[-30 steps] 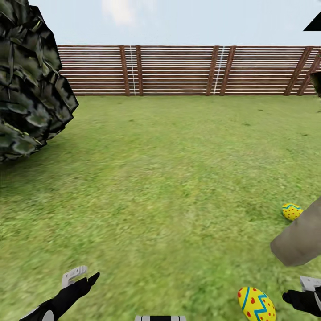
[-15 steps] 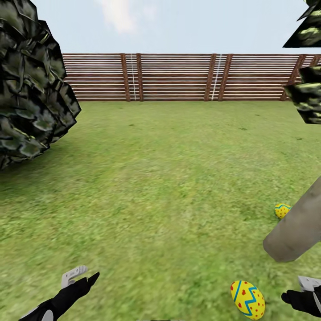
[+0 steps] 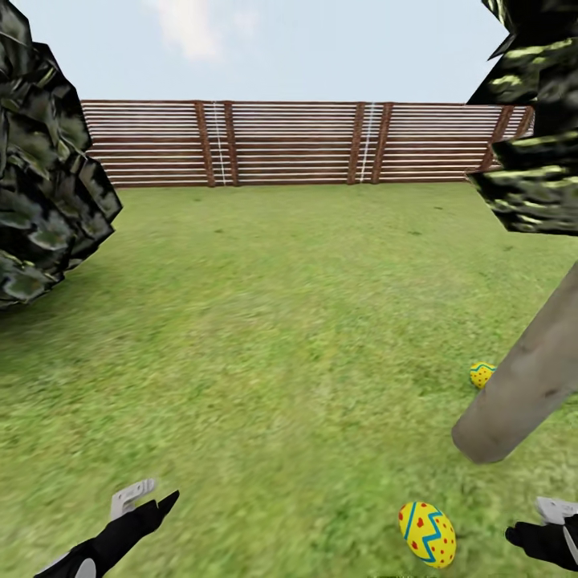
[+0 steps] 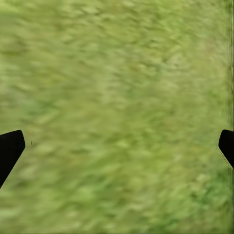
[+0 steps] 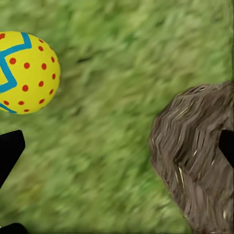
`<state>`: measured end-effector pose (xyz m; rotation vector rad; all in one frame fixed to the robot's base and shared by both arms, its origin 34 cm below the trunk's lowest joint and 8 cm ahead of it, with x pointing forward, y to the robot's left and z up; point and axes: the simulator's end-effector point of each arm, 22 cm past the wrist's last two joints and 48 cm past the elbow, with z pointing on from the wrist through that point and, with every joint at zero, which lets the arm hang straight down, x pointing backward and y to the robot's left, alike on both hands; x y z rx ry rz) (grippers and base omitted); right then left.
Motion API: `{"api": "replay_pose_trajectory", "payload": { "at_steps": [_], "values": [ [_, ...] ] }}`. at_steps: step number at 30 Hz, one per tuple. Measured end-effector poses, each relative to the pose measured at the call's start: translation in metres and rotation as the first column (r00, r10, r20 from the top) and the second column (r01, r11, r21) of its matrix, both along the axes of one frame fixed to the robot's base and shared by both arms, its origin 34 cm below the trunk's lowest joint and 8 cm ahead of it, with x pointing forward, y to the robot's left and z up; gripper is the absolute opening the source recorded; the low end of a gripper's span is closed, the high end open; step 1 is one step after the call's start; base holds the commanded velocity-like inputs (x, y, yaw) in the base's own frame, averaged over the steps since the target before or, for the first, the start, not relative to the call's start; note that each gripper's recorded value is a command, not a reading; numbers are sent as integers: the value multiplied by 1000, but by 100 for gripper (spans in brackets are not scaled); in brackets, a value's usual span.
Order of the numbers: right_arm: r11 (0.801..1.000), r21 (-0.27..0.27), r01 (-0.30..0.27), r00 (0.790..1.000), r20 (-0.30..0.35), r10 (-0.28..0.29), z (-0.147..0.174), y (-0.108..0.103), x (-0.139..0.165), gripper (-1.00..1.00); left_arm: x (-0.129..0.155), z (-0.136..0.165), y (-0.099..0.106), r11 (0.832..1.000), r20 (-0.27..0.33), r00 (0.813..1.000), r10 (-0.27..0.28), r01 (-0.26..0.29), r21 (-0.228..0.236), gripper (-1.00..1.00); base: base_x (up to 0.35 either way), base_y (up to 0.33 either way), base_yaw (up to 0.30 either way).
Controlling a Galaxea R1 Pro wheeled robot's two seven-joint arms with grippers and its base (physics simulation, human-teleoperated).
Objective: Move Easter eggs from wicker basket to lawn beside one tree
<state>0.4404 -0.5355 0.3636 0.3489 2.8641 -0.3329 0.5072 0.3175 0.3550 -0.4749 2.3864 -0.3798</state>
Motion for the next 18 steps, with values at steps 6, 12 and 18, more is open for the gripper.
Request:
{"api": "replay_pose_trajectory", "payload": {
  "at_steps": [6,12,18],
  "values": [
    [1000,0,-1,1000,4,1,14,1,4,100,4,15,1,1000,5,1000,4,-4,-1,100,0,149,-273],
    [1000,0,-1,1000,7,1,29,1,8,100,9,31,3,1000,12,1000,7,-7,-3,100,0,251,-273],
    [1000,0,0,1000,11,0,44,0,12,100,13,46,3,1000,17,1000,7,-7,-4,100,-36,238,-273]
  ]
}}
